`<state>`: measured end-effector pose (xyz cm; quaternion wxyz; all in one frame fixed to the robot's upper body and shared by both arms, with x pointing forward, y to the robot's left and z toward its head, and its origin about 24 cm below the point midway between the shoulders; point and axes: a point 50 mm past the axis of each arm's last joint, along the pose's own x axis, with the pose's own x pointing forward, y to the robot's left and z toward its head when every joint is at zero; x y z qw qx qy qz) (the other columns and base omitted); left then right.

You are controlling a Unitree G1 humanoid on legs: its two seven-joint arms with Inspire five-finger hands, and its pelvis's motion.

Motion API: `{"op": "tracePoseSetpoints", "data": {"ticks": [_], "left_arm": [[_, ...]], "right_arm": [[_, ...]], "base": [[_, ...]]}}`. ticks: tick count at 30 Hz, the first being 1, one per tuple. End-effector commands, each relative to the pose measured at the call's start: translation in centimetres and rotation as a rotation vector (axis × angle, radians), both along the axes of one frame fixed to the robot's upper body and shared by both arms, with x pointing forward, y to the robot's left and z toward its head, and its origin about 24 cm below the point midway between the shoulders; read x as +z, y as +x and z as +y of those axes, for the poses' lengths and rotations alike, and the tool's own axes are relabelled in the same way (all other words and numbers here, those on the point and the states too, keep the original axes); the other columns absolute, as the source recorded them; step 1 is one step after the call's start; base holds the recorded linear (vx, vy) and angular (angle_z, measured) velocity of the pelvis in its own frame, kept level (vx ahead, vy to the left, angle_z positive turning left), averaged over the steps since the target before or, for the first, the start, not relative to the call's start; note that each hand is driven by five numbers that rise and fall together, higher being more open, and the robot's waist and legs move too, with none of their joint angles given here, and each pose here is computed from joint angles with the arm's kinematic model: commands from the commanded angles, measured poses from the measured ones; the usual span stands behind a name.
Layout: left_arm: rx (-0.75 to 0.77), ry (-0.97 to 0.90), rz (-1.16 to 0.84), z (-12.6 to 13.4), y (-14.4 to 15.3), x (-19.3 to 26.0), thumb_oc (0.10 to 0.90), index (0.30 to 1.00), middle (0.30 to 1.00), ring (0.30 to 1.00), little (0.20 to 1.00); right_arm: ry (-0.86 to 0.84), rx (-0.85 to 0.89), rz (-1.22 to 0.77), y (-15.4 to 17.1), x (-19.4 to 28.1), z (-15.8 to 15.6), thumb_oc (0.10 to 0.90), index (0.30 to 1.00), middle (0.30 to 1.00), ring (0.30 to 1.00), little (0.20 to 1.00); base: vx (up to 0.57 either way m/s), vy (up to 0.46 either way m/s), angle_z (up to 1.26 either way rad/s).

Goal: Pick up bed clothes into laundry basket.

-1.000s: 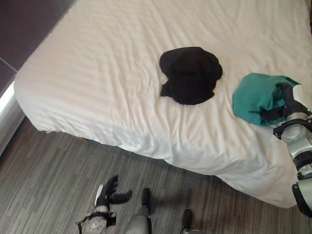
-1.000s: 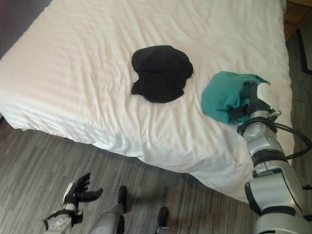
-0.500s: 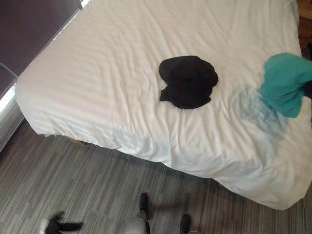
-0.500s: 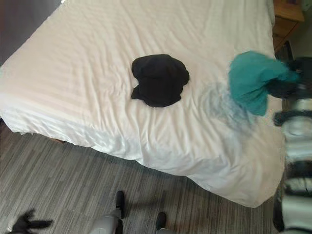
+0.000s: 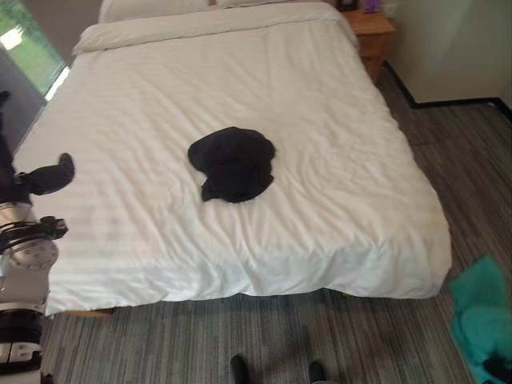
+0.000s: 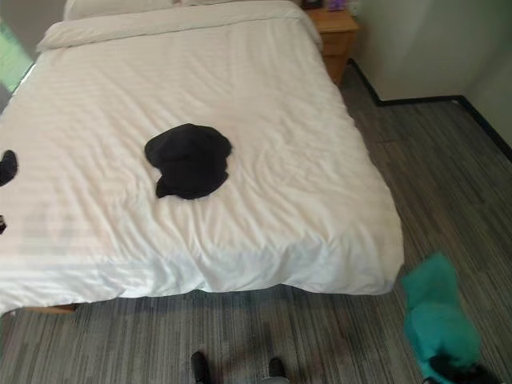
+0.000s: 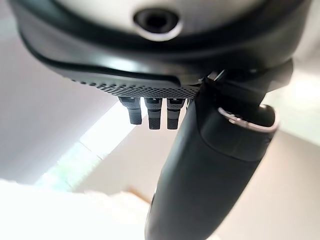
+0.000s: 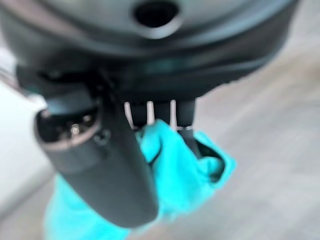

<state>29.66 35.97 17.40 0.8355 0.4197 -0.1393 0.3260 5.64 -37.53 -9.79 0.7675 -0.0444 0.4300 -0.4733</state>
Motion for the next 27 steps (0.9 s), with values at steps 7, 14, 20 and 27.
{"op": "tracePoseSetpoints", "data": {"ticks": [7,14,20,27], "left_arm": [[0.024,-0.026,-0.053,-1.7,5.5,5.2,0.8,0.9,0.9,0.9,0.9],[-0.049,-0.233,0.003,-3.0,6.9,2.7,0.8,0.9,0.9,0.9,0.9],[-0.266,-0.468,-0.141,-6.3,7.9,3.0,0.588,0.582,0.582,0.582,0.582],[-0.603,-0.528,-0.294,-15.3,9.2,6.4,0.4,0.3,0.3,0.3,0.3]], "right_arm": [[0.095,0.263,-0.126,5.7,-1.5,5.3,0.4,0.3,0.3,0.3,0.3],[0.147,0.445,-0.269,9.9,-1.2,10.2,0.4,0.3,0.3,0.3,0.3],[0.159,0.577,-0.26,10.8,-1.3,12.4,0.4,0.3,0.3,0.3,0.3],[0.24,0.639,-0.1,8.2,-3.7,14.6,0.4,0.3,0.3,0.3,0.3]], "base": [[-0.03,0.02,-0.27],[-0.04,-0.007,-0.22],[-0.02,0.0,-0.06],[0.0,-0.01,0.03]]}}
